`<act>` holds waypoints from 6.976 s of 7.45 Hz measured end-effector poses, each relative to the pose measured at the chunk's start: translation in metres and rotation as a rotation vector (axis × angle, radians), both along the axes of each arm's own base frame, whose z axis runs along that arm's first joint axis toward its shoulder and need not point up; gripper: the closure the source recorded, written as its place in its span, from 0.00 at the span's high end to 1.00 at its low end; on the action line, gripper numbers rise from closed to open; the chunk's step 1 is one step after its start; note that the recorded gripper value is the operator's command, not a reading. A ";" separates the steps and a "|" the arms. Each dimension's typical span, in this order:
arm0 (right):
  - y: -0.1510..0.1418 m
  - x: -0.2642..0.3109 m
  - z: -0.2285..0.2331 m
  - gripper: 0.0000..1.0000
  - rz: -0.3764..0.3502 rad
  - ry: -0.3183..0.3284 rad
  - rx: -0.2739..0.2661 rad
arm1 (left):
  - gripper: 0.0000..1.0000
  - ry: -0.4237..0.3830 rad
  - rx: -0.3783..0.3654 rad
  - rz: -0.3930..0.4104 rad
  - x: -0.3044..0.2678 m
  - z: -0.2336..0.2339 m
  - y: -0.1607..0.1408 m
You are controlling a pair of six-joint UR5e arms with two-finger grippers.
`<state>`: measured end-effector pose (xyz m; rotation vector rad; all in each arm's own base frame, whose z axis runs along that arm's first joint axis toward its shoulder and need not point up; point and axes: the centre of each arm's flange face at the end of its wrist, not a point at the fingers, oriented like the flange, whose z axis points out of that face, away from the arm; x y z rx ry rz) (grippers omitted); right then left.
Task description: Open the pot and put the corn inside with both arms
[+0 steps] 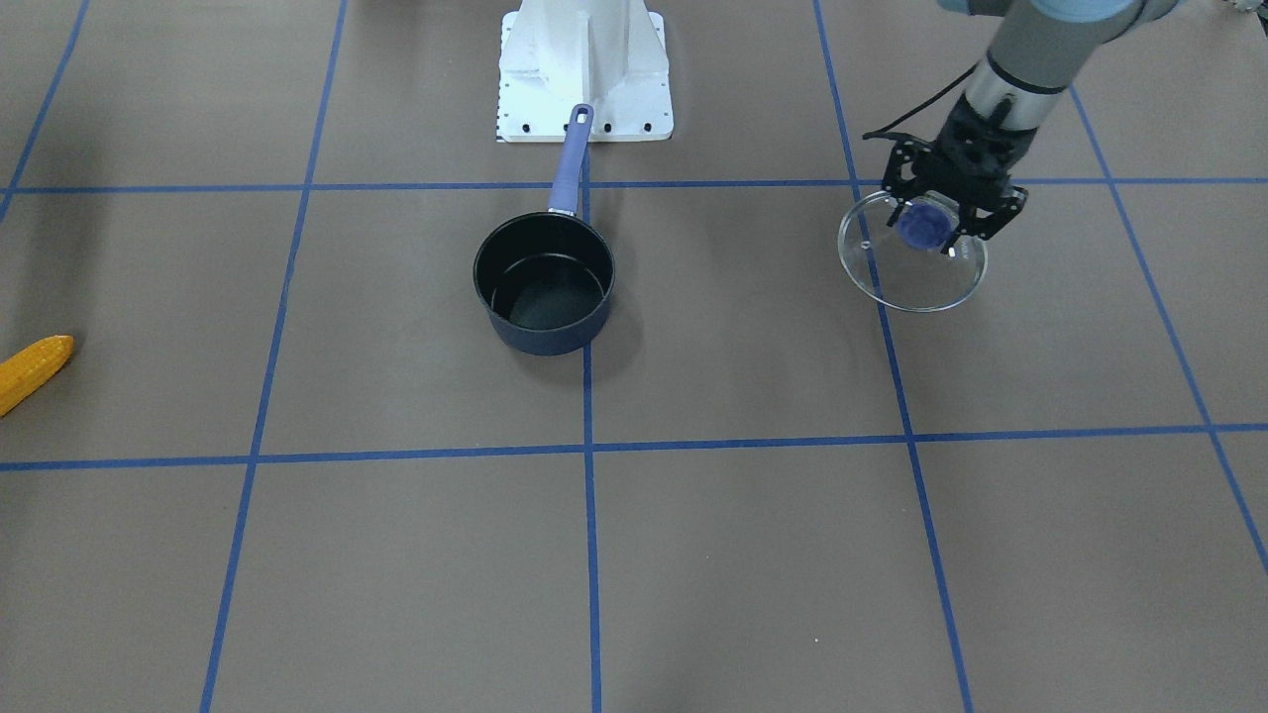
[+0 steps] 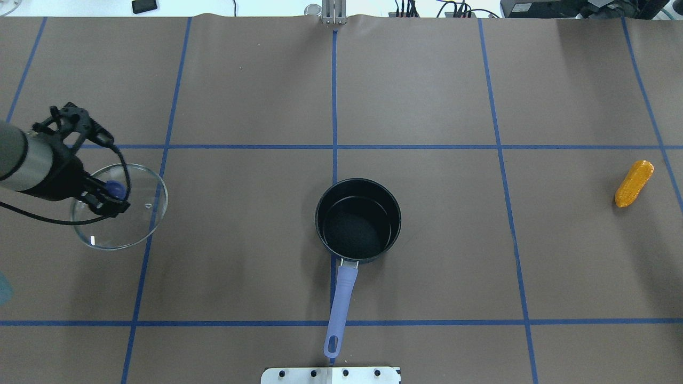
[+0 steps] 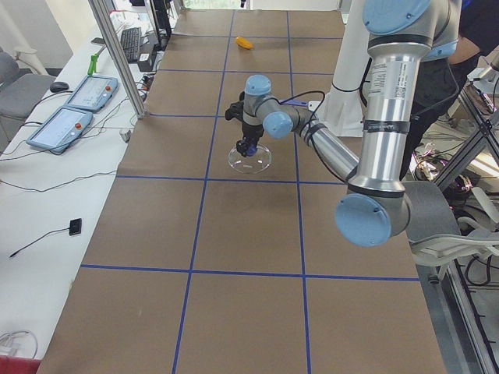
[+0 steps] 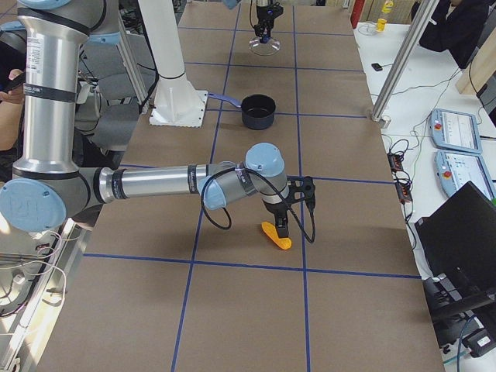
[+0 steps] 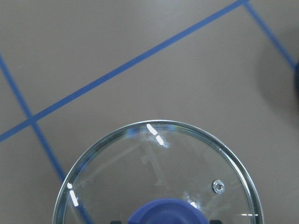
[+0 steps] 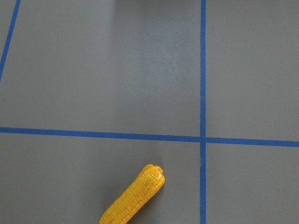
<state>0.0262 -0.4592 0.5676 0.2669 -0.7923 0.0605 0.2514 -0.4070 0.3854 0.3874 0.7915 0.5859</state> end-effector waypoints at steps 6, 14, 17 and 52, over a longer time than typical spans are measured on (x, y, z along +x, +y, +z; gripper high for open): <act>-0.001 0.000 -0.003 1.00 0.000 -0.001 0.007 | 0.46 0.001 0.109 0.111 -0.095 0.236 -0.017; -0.002 0.000 -0.004 1.00 0.000 -0.001 0.009 | 0.98 0.060 -0.060 -0.081 -0.186 0.223 -0.065; -0.001 0.000 -0.003 1.00 -0.001 -0.004 0.006 | 0.98 0.032 -0.258 -0.246 -0.298 0.228 -0.066; -0.014 -0.215 0.062 0.00 0.314 0.047 -0.023 | 0.98 0.057 -0.338 -0.369 -0.354 0.212 -0.049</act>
